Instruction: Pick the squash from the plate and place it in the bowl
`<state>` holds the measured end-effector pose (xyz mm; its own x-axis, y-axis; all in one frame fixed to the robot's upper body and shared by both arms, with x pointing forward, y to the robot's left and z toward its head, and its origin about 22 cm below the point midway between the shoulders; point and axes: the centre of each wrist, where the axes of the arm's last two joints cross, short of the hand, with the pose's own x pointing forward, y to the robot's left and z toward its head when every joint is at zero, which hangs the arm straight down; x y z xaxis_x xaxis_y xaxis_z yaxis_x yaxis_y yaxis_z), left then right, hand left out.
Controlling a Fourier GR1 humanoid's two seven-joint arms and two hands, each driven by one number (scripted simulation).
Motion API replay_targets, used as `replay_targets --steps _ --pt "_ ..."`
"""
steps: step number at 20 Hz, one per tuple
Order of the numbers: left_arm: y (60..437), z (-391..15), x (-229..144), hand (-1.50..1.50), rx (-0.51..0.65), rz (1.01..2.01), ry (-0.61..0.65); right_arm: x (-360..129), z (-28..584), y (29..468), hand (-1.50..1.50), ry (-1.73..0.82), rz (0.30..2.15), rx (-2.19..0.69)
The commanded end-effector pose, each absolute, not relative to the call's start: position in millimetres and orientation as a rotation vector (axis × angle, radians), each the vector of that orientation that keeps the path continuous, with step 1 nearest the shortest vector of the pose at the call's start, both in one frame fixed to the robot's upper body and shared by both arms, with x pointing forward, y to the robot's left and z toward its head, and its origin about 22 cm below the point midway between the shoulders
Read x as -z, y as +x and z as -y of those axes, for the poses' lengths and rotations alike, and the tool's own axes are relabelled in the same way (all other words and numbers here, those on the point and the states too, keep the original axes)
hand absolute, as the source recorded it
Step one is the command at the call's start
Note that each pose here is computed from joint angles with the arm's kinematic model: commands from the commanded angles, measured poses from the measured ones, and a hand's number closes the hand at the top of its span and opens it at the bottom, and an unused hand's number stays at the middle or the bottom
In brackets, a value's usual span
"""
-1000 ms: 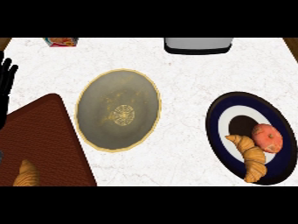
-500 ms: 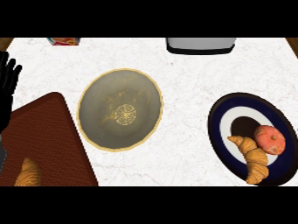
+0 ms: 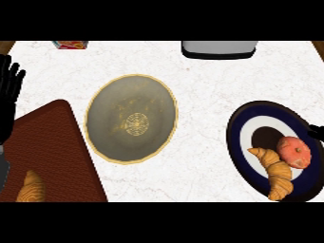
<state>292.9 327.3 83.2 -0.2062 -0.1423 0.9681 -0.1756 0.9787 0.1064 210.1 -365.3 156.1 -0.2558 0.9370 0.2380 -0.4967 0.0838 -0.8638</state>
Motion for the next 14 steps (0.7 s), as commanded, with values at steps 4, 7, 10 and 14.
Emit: replay_targets --steps 4,7,10,14 --pt "296.7 -334.5 -95.5 0.0 -0.036 1.786 0.258 -113.5 364.2 222.6 -1.5 -0.548 1.108 -1.496" --pt "303.2 -316.8 -86.2 0.0 -0.039 1.788 0.257 -87.4 384.2 229.6 -1.5 -0.529 1.117 -1.522" --pt "293.4 -326.7 -81.9 0.0 -0.033 1.773 0.243 -81.6 393.8 242.4 -1.5 -0.494 1.144 -1.518" --pt "281.5 -319.4 -71.3 0.0 -0.038 1.786 0.242 -100.2 372.4 243.6 -1.5 -0.506 1.155 -1.537"
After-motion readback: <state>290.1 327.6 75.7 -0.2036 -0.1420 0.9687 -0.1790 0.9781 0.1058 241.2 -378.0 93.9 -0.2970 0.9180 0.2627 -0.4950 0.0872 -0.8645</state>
